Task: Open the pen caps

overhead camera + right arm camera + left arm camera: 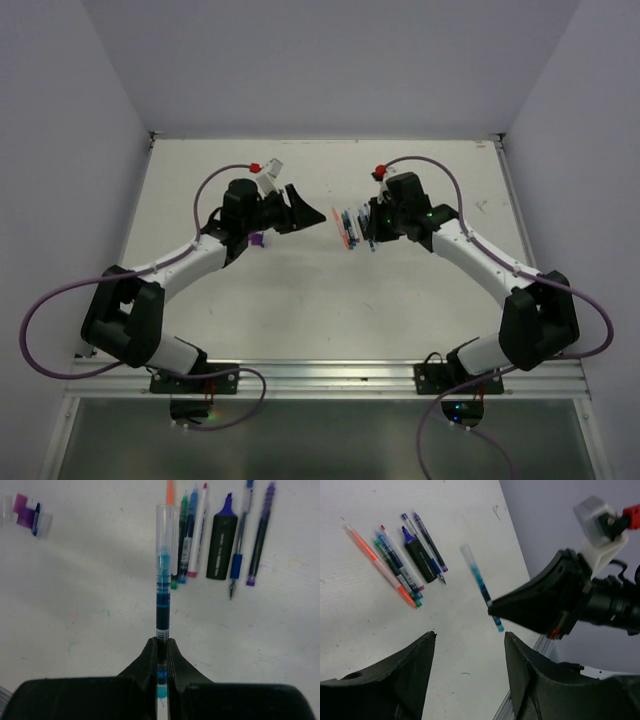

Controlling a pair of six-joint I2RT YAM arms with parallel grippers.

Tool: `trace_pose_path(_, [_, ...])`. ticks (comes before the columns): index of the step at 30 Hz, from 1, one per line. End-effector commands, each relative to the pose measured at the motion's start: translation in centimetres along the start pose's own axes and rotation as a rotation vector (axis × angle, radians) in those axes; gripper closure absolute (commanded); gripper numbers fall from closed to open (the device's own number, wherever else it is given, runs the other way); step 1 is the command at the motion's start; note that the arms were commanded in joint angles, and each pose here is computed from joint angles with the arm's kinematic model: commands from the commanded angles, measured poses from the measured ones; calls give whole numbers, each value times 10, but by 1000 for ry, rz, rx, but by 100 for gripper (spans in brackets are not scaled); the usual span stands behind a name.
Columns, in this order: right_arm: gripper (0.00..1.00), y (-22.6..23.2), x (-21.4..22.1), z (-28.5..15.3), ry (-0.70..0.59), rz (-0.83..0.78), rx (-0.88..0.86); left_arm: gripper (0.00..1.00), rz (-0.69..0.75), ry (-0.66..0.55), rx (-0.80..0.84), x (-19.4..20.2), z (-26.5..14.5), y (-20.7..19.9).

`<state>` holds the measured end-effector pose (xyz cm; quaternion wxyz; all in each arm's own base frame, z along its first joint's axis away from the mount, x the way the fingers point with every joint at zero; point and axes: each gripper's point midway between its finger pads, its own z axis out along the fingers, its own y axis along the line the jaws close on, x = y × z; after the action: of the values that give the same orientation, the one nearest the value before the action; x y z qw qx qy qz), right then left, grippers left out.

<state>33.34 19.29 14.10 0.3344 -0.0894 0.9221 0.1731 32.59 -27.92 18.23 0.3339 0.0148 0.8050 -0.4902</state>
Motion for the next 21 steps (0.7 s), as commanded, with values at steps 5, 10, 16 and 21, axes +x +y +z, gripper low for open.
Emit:
trace_pose_path(5, [100,70,27,-20,21,-53,-216,39,-24,-46,10,-29,-3,-6])
trace_pose_path(10, [100,90,27,-22,1,-66,-264,39,-65,-21,7,-21,6,6])
trace_pose_path(16, [100,102,23,-18,-6,-65,-299,41,-86,-13,18,-17,13,7])
trace_pose_path(21, [100,110,20,-18,-15,-70,-316,42,-93,-1,12,-15,20,11])
